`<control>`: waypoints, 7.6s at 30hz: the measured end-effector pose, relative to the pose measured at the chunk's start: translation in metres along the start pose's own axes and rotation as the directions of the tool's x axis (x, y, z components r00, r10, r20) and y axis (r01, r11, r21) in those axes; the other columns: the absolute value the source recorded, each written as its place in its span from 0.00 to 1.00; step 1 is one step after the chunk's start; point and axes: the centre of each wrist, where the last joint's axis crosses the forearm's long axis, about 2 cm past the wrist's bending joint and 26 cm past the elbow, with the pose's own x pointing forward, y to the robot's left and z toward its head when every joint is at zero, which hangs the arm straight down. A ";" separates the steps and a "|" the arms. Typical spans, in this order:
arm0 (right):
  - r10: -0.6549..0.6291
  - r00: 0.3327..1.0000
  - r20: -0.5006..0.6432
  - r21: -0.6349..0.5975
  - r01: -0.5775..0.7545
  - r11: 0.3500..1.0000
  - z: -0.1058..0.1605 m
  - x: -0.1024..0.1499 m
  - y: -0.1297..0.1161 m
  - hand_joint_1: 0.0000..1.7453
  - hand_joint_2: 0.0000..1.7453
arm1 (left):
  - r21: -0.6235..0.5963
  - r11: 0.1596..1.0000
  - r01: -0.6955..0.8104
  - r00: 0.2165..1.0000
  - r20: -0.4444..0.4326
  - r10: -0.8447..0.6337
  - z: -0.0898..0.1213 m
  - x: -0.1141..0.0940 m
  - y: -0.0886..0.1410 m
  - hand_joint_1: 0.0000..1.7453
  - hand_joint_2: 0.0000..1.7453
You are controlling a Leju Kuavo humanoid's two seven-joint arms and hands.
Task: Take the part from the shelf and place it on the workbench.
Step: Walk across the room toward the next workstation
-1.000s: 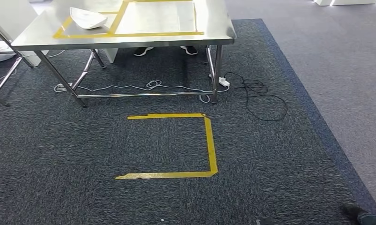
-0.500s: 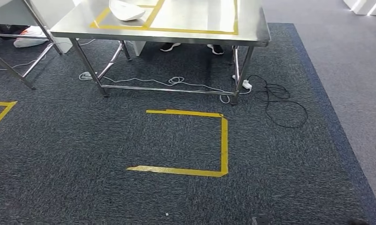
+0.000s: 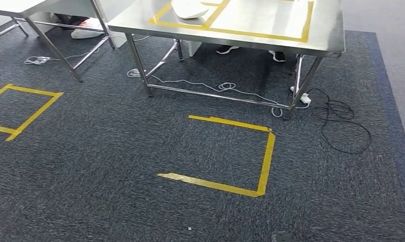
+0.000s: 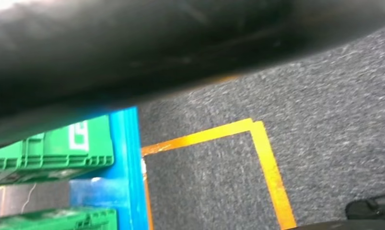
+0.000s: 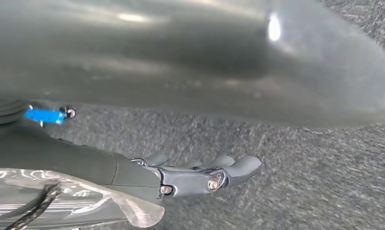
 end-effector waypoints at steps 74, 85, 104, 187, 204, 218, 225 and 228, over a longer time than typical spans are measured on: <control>0.202 0.979 0.020 -0.041 -0.201 0.979 -0.001 0.004 -0.003 0.00 0.00 | -0.038 0.989 -0.142 0.989 -0.054 0.139 0.001 -0.001 -0.002 0.00 0.00; 0.293 0.956 0.027 -0.049 -0.291 0.955 -0.002 0.006 -0.002 0.00 0.00 | -0.043 0.987 -0.154 0.985 -0.084 0.150 0.004 -0.001 -0.007 0.00 0.00; 0.336 0.942 0.010 -0.018 -0.336 0.942 -0.001 0.004 -0.002 0.00 0.00 | -0.050 0.991 -0.124 0.989 -0.092 0.119 0.004 0.007 -0.008 0.00 0.00; 0.414 0.909 0.049 -0.027 -0.413 0.910 0.002 0.005 0.009 0.00 0.00 | -0.076 0.967 -0.241 0.970 -0.009 0.241 0.006 0.006 -0.012 0.00 0.00; 0.363 0.931 0.048 -0.013 -0.362 0.932 0.001 0.009 0.012 0.00 0.75 | -0.091 0.949 -0.301 0.953 -0.073 0.295 0.007 0.004 -0.013 0.00 1.00; 0.301 0.953 -0.019 0.067 -0.299 0.952 0.007 -0.007 0.016 0.00 0.00 | -0.110 0.907 -0.408 0.908 -0.152 0.390 0.004 -0.012 -0.008 0.00 0.00; 0.261 0.964 -0.045 0.118 -0.254 0.960 0.010 -0.012 0.021 0.00 0.00 | -0.121 0.891 -0.439 0.892 -0.176 0.416 0.002 -0.023 -0.004 0.00 0.00; 0.243 0.969 -0.054 0.137 -0.233 0.963 0.011 -0.014 0.022 0.00 0.00 | -0.126 0.884 -0.450 0.886 -0.184 0.425 0.001 -0.027 -0.002 0.00 0.00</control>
